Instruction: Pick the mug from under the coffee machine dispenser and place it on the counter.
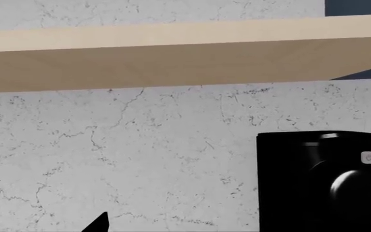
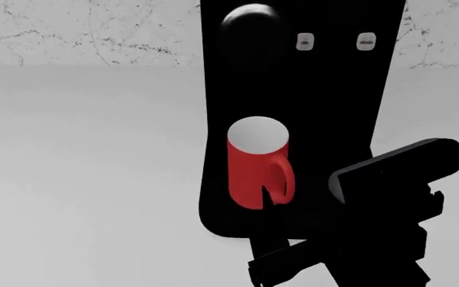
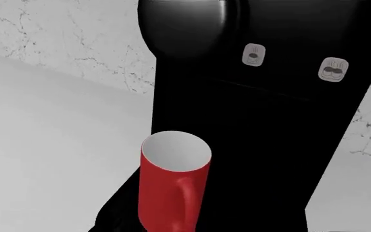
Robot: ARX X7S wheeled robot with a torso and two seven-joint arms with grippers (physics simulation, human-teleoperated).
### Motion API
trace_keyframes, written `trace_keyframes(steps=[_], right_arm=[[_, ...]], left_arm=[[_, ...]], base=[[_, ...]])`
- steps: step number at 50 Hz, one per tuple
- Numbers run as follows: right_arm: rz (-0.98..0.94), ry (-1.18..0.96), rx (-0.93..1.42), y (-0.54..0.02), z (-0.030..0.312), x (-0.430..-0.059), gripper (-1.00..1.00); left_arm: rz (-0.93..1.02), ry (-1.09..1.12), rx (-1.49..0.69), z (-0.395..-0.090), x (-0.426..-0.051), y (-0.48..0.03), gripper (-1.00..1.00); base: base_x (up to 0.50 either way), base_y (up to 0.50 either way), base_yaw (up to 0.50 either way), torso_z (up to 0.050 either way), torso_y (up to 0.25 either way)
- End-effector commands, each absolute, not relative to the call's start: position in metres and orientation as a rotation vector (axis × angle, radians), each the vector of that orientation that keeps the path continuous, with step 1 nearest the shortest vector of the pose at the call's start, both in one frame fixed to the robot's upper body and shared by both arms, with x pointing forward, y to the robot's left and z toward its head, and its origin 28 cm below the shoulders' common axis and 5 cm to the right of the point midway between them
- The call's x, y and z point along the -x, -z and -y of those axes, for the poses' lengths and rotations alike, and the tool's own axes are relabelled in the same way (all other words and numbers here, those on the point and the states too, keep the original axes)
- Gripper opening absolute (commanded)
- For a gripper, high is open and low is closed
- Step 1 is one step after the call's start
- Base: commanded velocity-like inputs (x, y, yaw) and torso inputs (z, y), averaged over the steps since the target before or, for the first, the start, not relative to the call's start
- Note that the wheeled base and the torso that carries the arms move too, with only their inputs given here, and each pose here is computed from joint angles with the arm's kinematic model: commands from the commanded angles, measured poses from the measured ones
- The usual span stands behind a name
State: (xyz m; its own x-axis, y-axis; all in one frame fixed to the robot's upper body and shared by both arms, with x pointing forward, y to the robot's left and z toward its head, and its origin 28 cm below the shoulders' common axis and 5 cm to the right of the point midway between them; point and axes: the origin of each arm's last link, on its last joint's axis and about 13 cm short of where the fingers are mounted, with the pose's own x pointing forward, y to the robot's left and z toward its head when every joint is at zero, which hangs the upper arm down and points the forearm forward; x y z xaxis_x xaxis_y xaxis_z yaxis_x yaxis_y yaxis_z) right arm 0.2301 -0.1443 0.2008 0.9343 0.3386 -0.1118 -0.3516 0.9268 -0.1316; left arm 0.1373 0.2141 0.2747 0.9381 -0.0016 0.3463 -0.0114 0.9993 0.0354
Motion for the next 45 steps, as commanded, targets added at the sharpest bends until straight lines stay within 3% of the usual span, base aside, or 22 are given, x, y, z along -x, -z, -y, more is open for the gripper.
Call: trace_keyframes(steps=[1,45], right_arm=[[-0.134,-0.401,0.156,-0.189,0.150,-0.244,1.00],[-0.170,-0.420,0.150,-0.170,0.154,-0.273,1.00]], left_arm=[[0.349,-0.002,-0.040,-0.214,-0.137,-0.274,1.00],[0.336,0.005,-0.031,-0.214,-0.134,-0.271,1.00]], base=[[0.00,0.00,0.00,0.000,0.000],[0.00,0.00,0.00,0.000,0.000]])
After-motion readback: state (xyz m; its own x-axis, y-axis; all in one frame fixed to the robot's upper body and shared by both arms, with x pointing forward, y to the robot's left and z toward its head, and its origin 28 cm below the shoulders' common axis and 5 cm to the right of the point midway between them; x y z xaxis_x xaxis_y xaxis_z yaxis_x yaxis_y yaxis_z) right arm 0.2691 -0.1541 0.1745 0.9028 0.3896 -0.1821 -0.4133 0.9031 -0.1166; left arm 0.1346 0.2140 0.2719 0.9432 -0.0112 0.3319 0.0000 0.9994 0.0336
